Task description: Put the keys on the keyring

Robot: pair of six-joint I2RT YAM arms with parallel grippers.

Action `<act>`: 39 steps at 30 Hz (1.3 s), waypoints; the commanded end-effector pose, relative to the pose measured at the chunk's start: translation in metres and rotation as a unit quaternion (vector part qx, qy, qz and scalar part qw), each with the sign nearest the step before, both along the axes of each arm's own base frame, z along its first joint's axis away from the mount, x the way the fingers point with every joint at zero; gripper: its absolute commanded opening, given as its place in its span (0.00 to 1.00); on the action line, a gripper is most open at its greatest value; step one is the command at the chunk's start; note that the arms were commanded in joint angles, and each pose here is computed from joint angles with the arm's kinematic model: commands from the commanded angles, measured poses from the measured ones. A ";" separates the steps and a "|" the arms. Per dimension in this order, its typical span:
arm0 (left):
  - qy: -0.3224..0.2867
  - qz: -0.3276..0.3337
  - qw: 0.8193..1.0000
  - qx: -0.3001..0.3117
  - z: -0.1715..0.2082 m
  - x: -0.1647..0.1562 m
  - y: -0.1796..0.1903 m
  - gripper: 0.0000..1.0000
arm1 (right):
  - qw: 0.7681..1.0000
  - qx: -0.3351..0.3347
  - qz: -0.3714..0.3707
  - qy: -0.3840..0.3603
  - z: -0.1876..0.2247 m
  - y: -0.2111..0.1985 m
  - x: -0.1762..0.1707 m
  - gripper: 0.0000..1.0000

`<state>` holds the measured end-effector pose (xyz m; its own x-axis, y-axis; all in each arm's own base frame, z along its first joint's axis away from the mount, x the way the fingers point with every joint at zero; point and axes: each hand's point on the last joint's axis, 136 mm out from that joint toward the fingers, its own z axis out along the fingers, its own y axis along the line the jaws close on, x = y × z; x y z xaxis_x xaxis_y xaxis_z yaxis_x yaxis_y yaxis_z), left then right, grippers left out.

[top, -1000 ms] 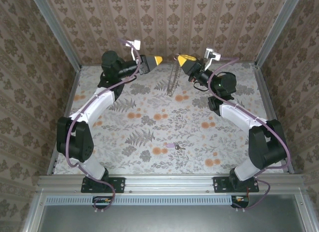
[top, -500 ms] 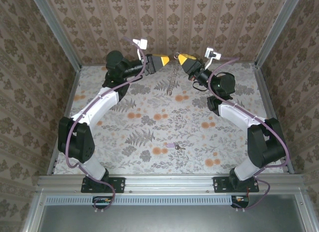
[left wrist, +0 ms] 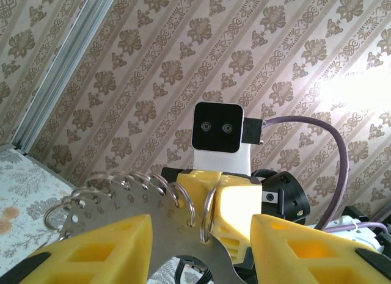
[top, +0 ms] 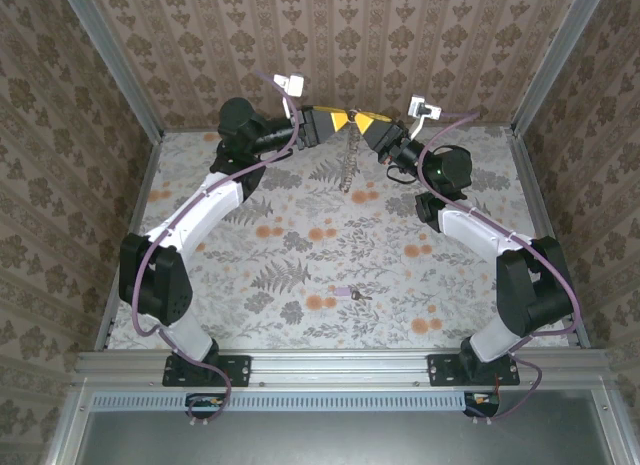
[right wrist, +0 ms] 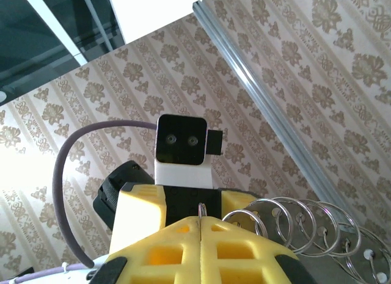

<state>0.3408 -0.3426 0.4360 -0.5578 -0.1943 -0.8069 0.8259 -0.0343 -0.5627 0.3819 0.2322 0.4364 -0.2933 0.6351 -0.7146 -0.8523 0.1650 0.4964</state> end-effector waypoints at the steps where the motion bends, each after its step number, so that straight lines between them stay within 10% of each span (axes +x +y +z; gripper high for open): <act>1: -0.032 -0.006 0.999 -0.001 0.011 -0.007 0.003 0.45 | 0.999 0.001 0.030 -0.031 0.011 0.005 -0.017 0.00; 39: -0.039 -0.025 0.999 -0.008 0.011 -0.020 0.003 0.35 | 0.999 -0.003 0.042 -0.014 0.002 0.008 -0.016 0.00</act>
